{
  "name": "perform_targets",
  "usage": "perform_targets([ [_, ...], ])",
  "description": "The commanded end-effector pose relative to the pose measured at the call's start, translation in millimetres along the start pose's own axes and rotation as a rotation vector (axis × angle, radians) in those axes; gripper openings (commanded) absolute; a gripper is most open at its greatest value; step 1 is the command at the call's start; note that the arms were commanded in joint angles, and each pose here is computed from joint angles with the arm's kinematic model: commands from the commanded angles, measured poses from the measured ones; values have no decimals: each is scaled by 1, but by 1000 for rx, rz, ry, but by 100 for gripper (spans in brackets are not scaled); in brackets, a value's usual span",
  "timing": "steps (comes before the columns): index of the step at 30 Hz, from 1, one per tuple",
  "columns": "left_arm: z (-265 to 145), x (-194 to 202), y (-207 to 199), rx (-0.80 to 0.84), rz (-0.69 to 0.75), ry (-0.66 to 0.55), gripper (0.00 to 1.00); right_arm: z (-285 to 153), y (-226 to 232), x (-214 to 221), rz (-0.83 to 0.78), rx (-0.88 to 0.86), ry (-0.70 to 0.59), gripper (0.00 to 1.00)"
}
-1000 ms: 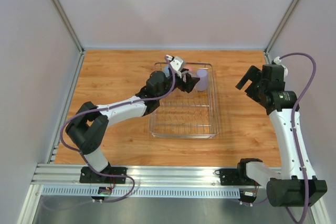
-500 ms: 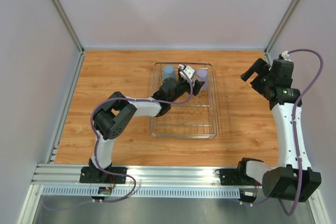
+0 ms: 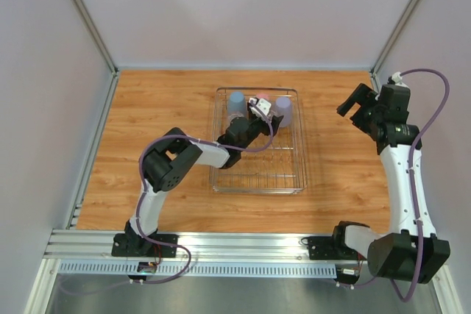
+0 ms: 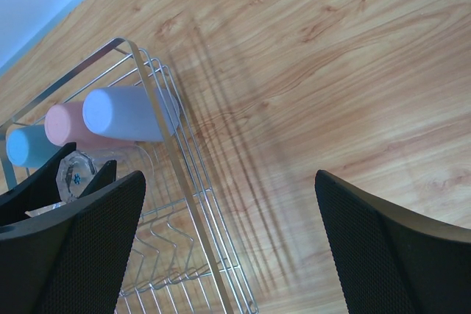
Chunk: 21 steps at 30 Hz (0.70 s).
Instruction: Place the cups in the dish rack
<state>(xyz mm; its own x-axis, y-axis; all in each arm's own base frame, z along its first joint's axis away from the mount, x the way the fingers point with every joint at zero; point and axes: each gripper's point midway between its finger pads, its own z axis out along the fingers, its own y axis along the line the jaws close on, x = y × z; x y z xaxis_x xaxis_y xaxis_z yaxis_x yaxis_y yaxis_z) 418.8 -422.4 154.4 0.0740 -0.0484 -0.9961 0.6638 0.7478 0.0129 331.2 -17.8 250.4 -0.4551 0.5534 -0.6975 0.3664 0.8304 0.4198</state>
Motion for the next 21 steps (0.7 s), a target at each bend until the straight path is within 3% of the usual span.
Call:
perform_targets([
  [1, 1, -26, 6, -59, -26, -138, 24, 1, 2, -6, -28, -2, -4, 100],
  [7, -1, -20, 8, -72, -23, -129, 27, 7, 5, -6, -23, -11, 12, 100],
  [12, -3, -23, 4, -47, -27, -136, 60, 11, 7, -7, -25, -17, 13, 100],
  [21, -13, -32, -1, -21, -40, -161, 76, 13, 5, -6, -32, -11, 18, 100],
])
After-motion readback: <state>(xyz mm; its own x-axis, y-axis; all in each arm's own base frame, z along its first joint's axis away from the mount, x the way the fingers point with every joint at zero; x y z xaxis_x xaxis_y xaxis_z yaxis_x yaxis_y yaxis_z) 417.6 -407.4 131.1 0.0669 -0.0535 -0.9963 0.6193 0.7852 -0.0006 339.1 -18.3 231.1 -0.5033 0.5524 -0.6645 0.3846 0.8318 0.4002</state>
